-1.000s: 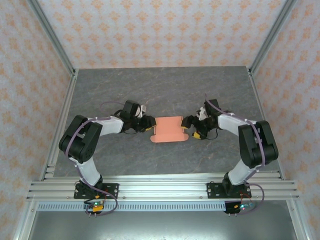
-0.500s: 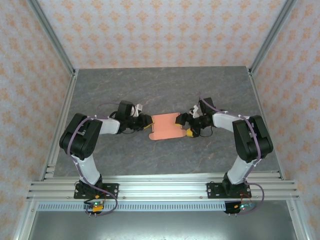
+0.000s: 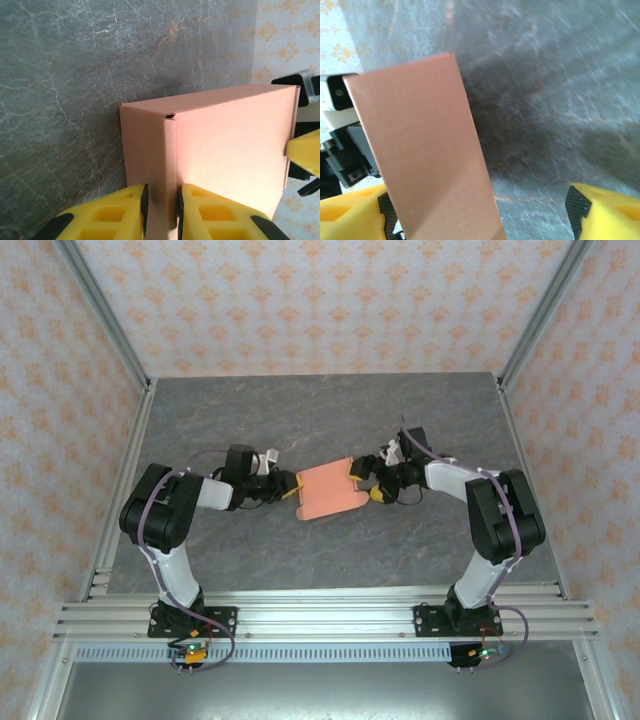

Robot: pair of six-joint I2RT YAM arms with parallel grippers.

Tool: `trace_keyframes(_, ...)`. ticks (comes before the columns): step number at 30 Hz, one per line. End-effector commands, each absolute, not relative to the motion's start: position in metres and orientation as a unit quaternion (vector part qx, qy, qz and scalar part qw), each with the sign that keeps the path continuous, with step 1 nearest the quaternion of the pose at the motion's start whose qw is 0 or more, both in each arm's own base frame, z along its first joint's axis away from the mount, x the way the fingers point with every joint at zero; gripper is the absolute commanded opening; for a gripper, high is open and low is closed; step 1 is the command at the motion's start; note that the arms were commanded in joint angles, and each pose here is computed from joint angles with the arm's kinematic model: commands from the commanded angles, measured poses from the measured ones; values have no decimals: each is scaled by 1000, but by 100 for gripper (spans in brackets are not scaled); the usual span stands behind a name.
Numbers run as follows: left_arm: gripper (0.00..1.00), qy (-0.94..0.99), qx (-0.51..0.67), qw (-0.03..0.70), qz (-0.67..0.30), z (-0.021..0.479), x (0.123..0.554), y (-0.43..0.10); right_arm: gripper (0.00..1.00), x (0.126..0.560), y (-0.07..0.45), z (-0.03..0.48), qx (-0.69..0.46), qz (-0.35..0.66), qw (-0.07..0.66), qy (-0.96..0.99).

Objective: Fold the paper box

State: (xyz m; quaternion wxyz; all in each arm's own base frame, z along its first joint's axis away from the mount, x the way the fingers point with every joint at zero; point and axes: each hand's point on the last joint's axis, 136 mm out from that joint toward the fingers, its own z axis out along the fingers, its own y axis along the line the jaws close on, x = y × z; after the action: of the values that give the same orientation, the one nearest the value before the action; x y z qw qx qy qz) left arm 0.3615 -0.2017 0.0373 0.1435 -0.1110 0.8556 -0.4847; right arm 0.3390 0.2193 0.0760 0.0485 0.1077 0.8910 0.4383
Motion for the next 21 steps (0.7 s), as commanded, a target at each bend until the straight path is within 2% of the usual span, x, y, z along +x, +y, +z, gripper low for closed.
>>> trace_keyframes(1, 22, 910, -210, 58, -352, -51, 317, -160, 87, 347, 238, 88, 83, 461, 53, 882)
trace_keyframes(6, 22, 909, -208, 62, -355, -48, 318, -161, 82, 350, 261, 90, 71, 479, 40, 874)
trace_keyframes(9, 23, 909, -207, 60, -357, -48, 319, -161, 74, 351, 268, 91, 71, 487, 34, 870)
trace_keyframes(11, 27, 907, -206, 64, -362, -44, 321, -163, 65, 352, 269, 94, 74, 492, 34, 867)
trace_keyframes(14, 36, 899, -197, 96, -378, -22, 332, -165, 60, 352, 269, 96, 91, 494, 27, 864)
trace_keyframes(15, 42, 897, -191, 110, -384, -14, 336, -166, 59, 351, 269, 97, 97, 494, 25, 864)
trace_keyframes(16, 52, 892, -183, 132, -391, -1, 342, -167, 58, 351, 268, 100, 106, 493, 25, 863)
trace_keyframes(17, 64, 885, -169, 164, -402, 17, 349, -168, 58, 352, 266, 102, 119, 492, 23, 862)
trace_keyframes(18, 69, 876, -158, 197, -411, 33, 355, -168, 57, 352, 264, 104, 131, 491, 21, 861)
trace_keyframes(21, 77, 851, -128, 326, -391, 80, 366, -153, 57, 350, 265, 113, 156, 496, 6, 854)
